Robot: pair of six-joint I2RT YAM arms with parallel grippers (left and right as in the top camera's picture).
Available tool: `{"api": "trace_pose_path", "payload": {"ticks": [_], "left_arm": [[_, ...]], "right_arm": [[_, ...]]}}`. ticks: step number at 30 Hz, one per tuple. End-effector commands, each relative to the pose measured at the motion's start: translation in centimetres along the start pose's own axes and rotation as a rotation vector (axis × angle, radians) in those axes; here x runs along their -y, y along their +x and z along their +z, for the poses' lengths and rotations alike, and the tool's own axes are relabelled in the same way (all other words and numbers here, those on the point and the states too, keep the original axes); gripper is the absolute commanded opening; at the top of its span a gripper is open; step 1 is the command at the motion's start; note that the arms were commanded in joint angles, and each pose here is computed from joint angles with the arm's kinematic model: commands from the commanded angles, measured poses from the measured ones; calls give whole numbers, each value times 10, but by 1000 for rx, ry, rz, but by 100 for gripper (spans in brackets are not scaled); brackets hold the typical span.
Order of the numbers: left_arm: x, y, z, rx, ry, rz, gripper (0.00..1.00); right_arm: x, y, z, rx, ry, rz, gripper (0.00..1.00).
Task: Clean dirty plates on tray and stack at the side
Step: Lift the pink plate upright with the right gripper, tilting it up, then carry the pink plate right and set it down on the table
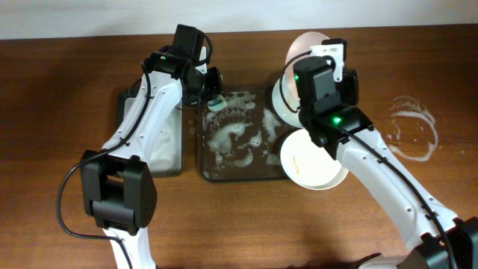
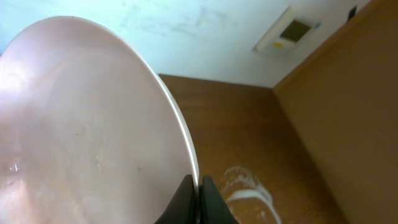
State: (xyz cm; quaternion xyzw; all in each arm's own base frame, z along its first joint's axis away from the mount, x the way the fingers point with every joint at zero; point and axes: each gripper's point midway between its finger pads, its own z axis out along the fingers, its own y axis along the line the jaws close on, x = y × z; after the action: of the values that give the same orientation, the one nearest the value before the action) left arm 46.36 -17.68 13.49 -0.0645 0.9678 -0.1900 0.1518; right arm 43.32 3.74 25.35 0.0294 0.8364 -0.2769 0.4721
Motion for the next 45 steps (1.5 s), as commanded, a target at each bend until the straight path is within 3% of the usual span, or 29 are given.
{"api": "trace_pose_path", "payload": {"ticks": [1, 8, 16, 20, 35, 40, 45], "left_arm": [[0, -4, -4, 17, -5, -14, 1], [0, -4, -4, 17, -5, -13, 0], [-1, -3, -4, 16, -9, -14, 0], [-1, -4, -4, 18, -8, -13, 1], [-1, -4, -4, 19, -9, -13, 0], [-3, -5, -4, 24, -22, -13, 0], [-3, -5, -4, 26, -22, -13, 1]], "right_arm": [[-1, 5, 6, -28, -27, 74, 4], [27, -9, 7, 17, 124, -11, 4], [9, -17, -15, 58, 130, -106, 4], [20, -33, -32, 108, 248, -113, 4], [14, -23, -29, 83, 234, -139, 4], [9, 1, -3, -2, 95, -70, 4], [-2, 32, 26, -141, -158, 51, 4]]}}
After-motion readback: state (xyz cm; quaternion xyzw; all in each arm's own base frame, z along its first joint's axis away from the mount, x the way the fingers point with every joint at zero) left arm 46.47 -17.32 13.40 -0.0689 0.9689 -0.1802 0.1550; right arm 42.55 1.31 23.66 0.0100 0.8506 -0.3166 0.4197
